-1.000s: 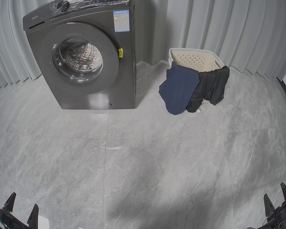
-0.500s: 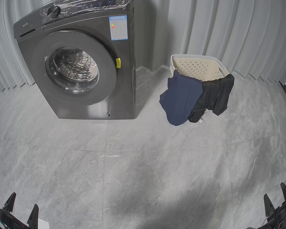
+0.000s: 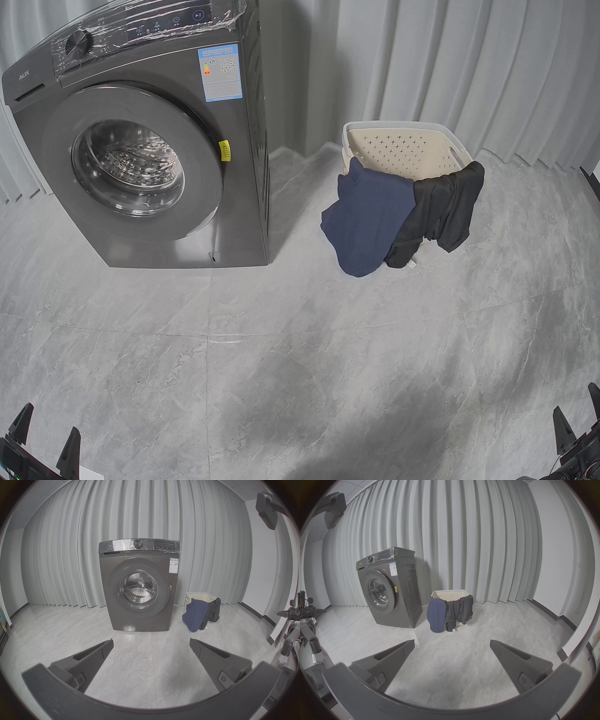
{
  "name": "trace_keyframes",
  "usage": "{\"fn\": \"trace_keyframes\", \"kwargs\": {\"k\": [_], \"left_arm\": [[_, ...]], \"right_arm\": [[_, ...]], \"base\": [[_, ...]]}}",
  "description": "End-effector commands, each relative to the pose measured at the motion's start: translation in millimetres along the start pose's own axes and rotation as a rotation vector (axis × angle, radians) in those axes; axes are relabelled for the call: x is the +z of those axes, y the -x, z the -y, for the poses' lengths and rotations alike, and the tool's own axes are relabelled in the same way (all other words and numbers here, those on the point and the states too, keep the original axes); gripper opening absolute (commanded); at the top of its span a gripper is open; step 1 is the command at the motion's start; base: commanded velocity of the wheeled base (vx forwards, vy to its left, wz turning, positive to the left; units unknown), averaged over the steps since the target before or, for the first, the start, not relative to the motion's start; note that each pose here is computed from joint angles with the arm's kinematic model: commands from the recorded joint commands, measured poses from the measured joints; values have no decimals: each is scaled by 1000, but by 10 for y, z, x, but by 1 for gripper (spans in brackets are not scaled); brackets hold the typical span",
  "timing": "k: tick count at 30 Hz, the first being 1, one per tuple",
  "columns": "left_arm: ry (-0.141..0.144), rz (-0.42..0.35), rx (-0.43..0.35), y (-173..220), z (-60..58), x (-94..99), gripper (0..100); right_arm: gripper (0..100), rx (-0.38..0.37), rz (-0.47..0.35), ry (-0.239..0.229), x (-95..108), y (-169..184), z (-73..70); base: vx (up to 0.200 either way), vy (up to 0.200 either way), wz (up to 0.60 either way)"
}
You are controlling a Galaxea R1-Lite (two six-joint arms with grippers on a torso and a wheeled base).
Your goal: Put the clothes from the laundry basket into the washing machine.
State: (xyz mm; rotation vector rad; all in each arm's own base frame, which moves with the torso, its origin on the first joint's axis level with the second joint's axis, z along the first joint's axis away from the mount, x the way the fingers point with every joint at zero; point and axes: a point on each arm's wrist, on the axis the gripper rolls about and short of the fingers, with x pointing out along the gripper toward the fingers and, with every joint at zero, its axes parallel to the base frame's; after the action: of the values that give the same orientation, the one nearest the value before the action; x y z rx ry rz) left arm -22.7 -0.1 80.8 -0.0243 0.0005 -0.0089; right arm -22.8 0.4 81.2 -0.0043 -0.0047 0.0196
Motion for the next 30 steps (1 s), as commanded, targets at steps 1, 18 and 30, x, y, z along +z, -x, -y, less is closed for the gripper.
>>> {"fn": "trace_keyframes", "kwargs": {"k": [1, 18, 30], "left_arm": [[0, -4, 0, -3, -1, -47, 100], [3, -4, 1, -3, -1, -47, 100], [6, -4, 0, -3, -1, -47, 100]], "right_arm": [[100, 0, -12, 0, -50, -9, 0], [100, 0, -14, 0, -51, -9, 0], [100, 3, -12, 0, -50, -9, 0]], "base": [[0, -200, 0], [0, -200, 0], [0, -83, 0]]}}
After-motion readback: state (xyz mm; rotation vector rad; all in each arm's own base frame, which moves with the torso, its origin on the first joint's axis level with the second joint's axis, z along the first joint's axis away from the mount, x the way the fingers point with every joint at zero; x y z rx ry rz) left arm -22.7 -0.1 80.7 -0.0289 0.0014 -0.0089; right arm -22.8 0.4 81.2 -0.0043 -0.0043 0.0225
